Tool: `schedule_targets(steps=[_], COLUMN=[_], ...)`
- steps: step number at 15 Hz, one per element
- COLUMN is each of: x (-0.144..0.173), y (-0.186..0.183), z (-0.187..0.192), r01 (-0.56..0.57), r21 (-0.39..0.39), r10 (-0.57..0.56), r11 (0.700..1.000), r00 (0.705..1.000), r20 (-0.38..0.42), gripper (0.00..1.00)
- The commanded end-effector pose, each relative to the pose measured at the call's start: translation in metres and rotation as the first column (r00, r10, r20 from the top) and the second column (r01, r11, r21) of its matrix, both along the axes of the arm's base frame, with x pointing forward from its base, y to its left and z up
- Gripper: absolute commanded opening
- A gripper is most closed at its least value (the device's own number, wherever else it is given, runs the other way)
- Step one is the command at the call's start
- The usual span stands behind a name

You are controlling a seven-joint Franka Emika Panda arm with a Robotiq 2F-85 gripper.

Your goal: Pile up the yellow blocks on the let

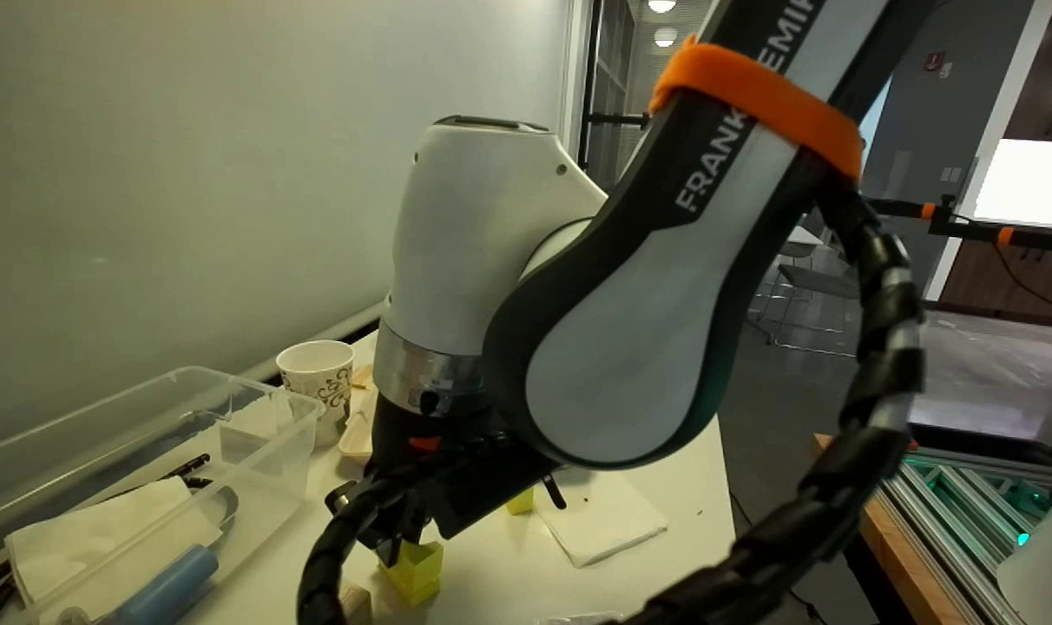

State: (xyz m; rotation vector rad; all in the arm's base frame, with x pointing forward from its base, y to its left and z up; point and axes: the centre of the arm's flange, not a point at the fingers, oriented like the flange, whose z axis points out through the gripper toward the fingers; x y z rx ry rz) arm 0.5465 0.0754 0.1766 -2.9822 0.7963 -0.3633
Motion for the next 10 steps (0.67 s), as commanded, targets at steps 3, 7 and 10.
schedule_targets(steps=[3,7,10], x=[0.0015,0.0031,0.0042], y=[0.0081,0.0055,0.0034], z=[-0.0017,-0.0015,-0.0016], r01=[0.069,0.093,0.103], r21=[-0.011,-0.021,-0.024], r10=[-0.069,-0.093,-0.103], r11=[0.998,0.995,0.994], r00=[0.997,0.995,0.994], r20=[-0.038,-0.025,-0.022], gripper=[0.04,0.04,0.04])
